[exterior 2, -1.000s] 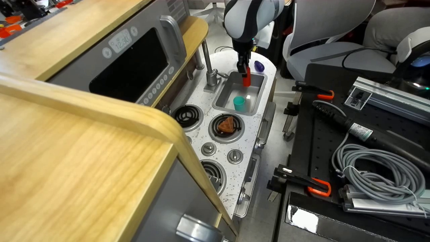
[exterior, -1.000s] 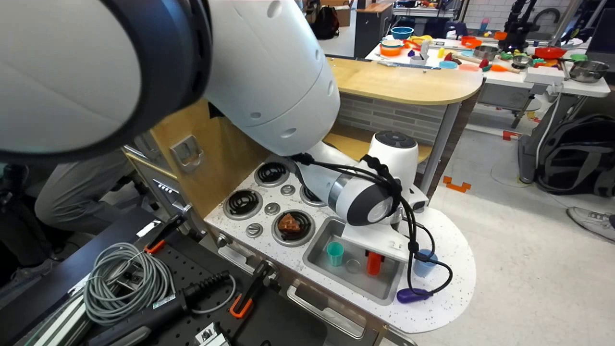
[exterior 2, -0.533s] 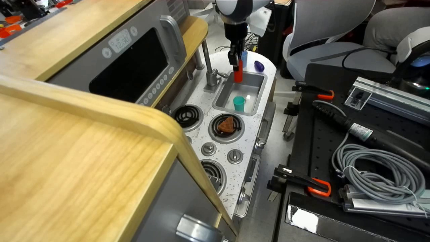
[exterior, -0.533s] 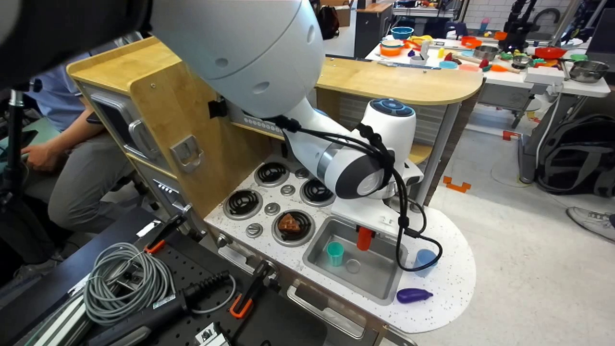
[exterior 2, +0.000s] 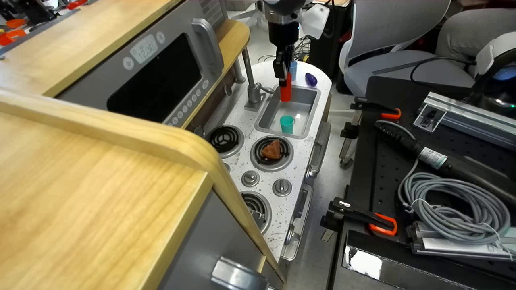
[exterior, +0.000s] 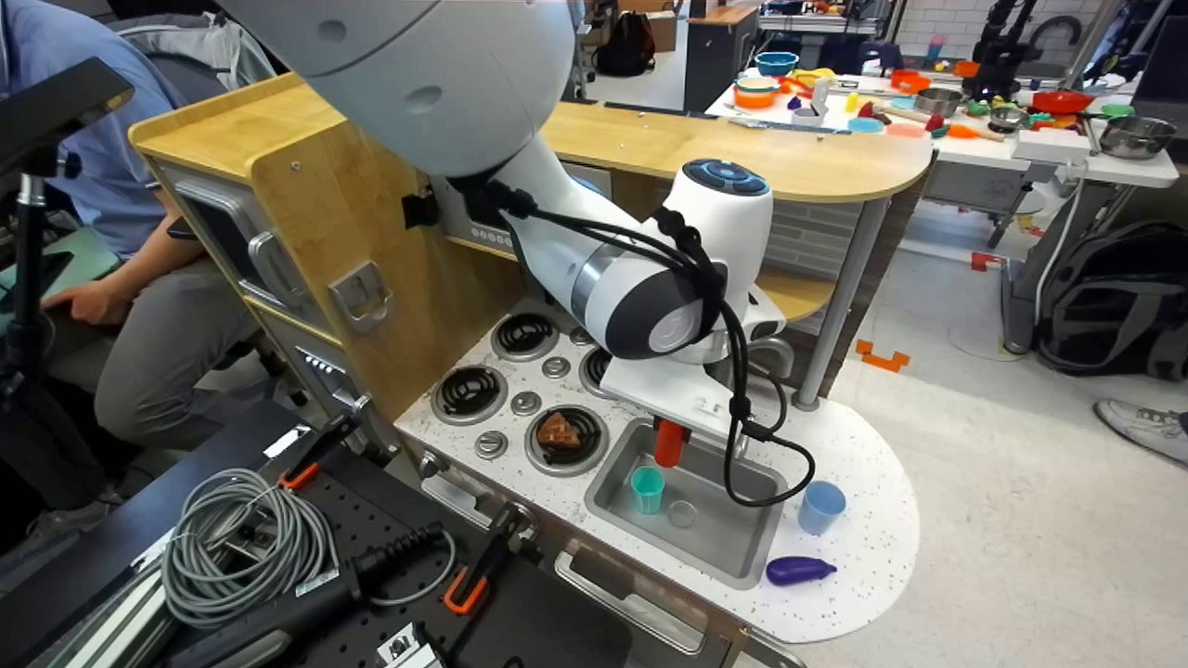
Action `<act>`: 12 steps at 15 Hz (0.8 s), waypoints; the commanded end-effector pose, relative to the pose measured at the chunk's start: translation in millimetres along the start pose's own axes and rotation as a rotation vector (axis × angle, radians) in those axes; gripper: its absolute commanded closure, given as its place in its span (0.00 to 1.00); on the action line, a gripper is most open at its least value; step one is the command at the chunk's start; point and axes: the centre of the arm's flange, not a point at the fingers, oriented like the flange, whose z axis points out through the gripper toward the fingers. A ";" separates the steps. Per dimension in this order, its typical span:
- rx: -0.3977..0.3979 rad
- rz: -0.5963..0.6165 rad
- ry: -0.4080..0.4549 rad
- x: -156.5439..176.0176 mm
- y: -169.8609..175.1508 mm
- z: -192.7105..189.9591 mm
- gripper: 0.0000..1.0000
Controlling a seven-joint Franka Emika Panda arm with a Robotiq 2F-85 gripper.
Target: Put the red bottle in the green cup
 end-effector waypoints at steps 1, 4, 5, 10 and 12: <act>0.010 -0.014 -0.002 -17.2 -22.2 -9.9 0.87; 0.006 -0.038 0.024 -21.0 -24.3 3.3 0.87; 0.007 -0.054 0.030 -21.7 -24.0 8.8 0.87; -0.008 -0.155 0.074 -26.7 -28.4 34.3 0.87; -0.012 -0.186 0.103 -27.6 -30.4 43.0 0.87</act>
